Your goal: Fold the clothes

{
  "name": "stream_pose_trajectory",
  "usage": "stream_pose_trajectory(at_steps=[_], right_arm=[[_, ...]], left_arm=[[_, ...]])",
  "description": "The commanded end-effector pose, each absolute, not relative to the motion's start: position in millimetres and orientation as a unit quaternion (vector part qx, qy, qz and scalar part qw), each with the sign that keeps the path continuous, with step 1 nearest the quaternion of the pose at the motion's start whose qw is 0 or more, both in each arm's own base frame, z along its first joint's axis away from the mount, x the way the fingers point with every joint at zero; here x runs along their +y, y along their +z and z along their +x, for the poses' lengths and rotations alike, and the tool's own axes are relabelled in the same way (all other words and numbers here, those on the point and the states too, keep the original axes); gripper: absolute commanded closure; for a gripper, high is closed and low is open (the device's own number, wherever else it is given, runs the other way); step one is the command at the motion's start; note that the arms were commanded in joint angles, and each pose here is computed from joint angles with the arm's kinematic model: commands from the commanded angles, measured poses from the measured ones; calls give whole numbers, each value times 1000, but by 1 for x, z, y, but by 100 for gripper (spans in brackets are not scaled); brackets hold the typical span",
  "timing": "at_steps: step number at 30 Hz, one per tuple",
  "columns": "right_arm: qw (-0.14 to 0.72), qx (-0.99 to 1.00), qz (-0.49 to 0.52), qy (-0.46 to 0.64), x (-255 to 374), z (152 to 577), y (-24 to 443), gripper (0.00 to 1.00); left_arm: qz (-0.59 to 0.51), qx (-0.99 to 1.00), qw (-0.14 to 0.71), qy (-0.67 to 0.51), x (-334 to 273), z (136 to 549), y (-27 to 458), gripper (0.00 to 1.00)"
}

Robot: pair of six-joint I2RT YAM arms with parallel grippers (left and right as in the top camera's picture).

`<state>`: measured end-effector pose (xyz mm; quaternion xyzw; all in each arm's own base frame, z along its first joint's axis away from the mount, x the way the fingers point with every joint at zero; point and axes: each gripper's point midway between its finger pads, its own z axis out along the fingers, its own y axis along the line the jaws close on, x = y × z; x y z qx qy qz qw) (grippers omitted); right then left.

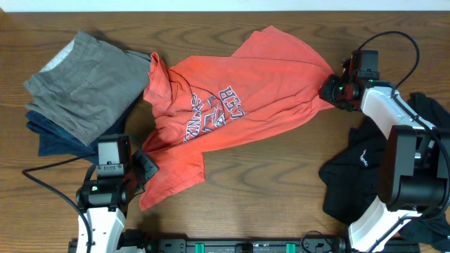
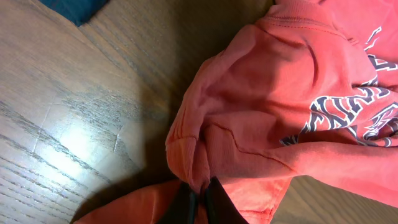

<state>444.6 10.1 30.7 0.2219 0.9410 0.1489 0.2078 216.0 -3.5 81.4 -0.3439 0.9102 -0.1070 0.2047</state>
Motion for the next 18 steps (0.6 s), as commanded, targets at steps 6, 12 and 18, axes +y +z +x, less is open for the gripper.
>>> stream_pose_trajectory(at_steps=[6, 12, 18], right_arm=[[199, 945, 212, 150, 20, 443, 25, 99], [186, 947, 222, 143, 11, 432, 34, 99], [236, 935, 233, 128, -32, 416, 115, 99]], left_arm=[[-340, 913, 201, -103, -3, 214, 80, 94], [-338, 913, 204, -104, -4, 216, 81, 94], [-264, 923, 226, -166, -27, 232, 113, 94]])
